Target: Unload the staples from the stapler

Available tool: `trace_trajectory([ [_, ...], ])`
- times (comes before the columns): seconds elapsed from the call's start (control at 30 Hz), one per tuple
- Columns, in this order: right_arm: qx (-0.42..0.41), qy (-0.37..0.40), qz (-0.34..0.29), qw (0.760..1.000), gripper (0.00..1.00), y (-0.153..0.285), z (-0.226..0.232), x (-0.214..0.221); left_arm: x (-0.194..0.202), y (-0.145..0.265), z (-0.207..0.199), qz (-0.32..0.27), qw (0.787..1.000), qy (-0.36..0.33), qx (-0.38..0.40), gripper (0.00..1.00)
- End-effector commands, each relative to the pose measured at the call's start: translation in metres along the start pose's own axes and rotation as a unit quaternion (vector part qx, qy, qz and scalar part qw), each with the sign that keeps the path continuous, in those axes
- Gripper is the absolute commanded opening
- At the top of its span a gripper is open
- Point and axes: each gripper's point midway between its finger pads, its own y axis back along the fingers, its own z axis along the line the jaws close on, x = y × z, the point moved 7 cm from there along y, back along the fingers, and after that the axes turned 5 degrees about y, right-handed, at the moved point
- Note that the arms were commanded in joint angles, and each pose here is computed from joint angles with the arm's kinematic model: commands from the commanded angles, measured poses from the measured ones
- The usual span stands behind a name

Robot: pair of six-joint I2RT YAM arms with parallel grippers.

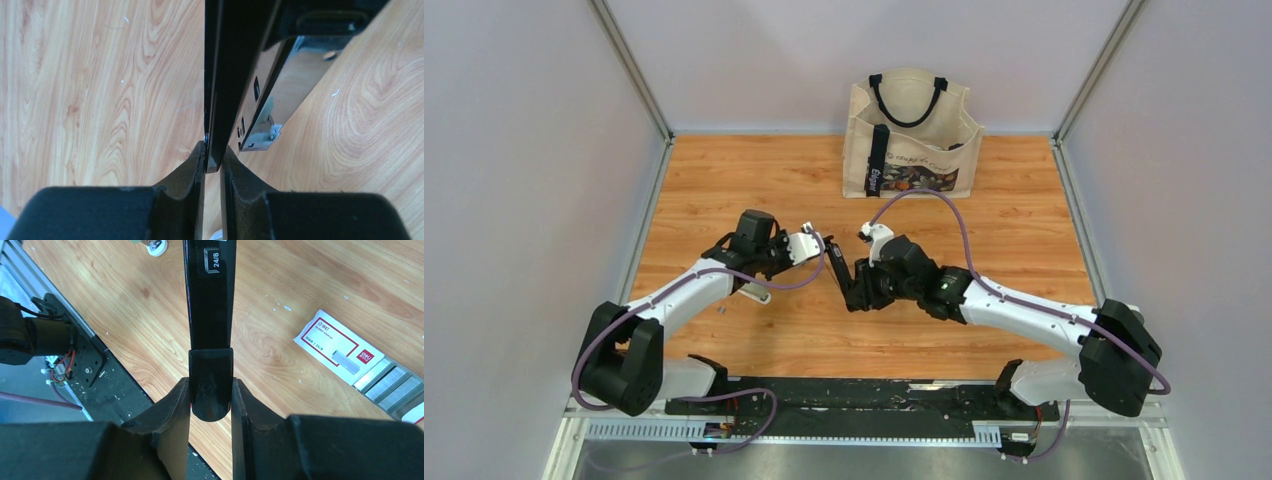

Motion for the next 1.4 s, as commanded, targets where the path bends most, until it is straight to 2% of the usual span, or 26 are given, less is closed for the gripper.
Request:
trace_trajectory([
  [0.0,0.052,0.047,0.024,0.997,0.00,0.005,-0.010,0.025,-0.007,0.002,0.026,-0.005,0.997,-0.025,-0.077,0.13],
  [0.23,0.074,0.045,0.031,0.996,0.00,0.004,-0.013,0.046,-0.007,0.001,0.027,-0.009,0.995,-0.045,-0.088,0.12],
  [0.4,0.080,0.038,0.029,0.996,0.00,0.005,-0.015,0.052,-0.007,0.002,0.027,-0.006,0.991,-0.088,-0.102,0.12],
  [0.63,0.080,0.040,0.024,0.996,0.00,0.003,-0.012,0.046,-0.004,-0.005,0.018,0.000,0.990,-0.099,-0.097,0.12],
  [0.73,0.093,0.050,0.009,0.994,0.00,0.004,-0.008,0.029,-0.012,0.002,0.016,-0.012,0.994,-0.062,-0.084,0.12],
  [0.93,0.130,0.038,-0.082,0.987,0.00,0.017,0.001,-0.043,-0.042,0.027,-0.011,-0.082,0.995,0.046,0.036,0.23],
  [1.0,0.140,0.026,-0.097,0.985,0.00,0.018,-0.004,-0.061,-0.047,0.031,-0.024,-0.109,0.989,0.061,0.083,0.27],
  [1.1,0.139,0.020,-0.109,0.984,0.00,0.016,-0.004,-0.088,-0.046,0.038,-0.040,-0.109,0.982,0.079,0.135,0.35],
  [1.2,0.150,0.033,-0.100,0.983,0.00,0.007,-0.006,-0.103,-0.044,0.041,-0.041,-0.105,0.983,0.075,0.134,0.44],
  [1.23,0.153,0.036,-0.099,0.983,0.00,0.005,-0.007,-0.106,-0.043,0.044,-0.041,-0.104,0.984,0.069,0.129,0.50],
  [1.37,0.161,0.047,-0.093,0.982,0.00,-0.008,-0.011,-0.116,-0.039,0.051,-0.038,-0.103,0.987,0.068,0.101,0.57],
])
